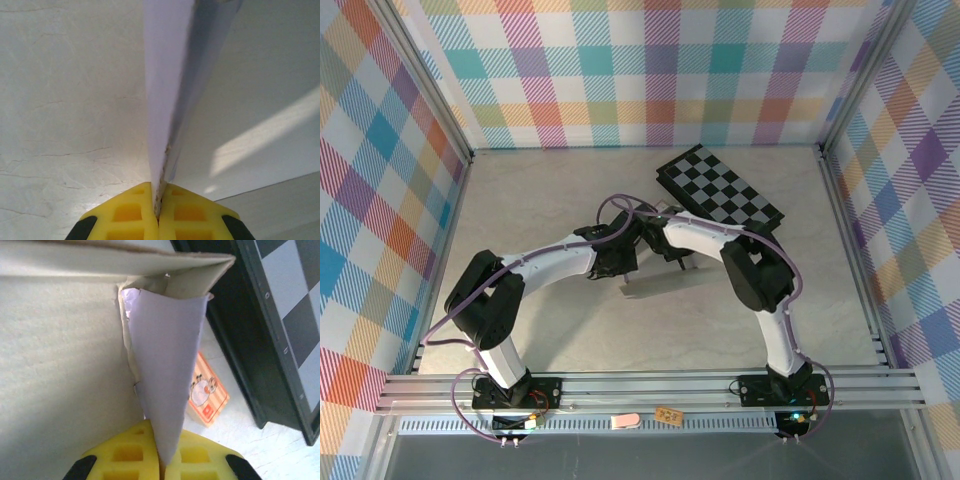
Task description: Fold the paper box
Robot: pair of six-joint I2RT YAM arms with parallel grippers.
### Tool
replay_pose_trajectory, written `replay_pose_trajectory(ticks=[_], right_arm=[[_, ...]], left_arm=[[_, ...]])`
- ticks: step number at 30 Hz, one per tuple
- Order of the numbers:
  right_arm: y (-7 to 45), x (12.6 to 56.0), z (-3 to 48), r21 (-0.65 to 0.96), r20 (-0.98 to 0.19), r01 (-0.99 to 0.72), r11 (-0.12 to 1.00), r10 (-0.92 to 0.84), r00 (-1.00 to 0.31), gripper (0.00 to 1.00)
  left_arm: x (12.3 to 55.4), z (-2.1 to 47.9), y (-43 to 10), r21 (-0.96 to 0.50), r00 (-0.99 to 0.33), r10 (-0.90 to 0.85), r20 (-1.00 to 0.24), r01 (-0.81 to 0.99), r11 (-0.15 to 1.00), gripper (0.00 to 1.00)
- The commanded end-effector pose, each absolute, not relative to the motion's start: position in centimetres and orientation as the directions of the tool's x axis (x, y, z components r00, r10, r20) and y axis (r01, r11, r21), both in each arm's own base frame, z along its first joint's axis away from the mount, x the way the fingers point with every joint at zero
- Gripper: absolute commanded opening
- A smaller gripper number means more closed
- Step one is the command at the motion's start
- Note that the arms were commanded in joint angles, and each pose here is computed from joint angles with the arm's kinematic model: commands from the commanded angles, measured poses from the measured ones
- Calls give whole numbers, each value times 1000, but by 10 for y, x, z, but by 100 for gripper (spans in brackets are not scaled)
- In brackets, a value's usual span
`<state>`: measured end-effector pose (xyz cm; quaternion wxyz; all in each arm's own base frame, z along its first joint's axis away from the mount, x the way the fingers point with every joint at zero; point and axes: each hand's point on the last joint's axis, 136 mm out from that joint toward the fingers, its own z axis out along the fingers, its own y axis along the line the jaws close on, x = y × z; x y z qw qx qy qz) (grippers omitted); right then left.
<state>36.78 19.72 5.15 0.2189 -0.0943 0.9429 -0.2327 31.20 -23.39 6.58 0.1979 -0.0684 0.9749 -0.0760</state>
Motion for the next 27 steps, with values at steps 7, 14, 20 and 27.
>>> replay_pose_trajectory(ticks=[7, 14, 20, 27], right_arm=[[195, 360, 50, -220, -327, -103, 970, -173, -929, 17], [193, 360, 46, -79, -302, -73, 994, -94, -949, 23], [195, 361, 44, -44, -301, -89, 995, -98, -948, 32], [202, 363, 47, -3, -308, -98, 995, -94, -947, 35]], left_arm=[[301, 75, -215, -103, -897, -143, -419, -110, 989, 0], [300, 74, -213, -100, -896, -140, -421, -107, 989, 0], [299, 73, -213, -98, -898, -138, -418, -107, 989, 0], [298, 73, -213, -99, -898, -139, -418, -107, 989, 0]])
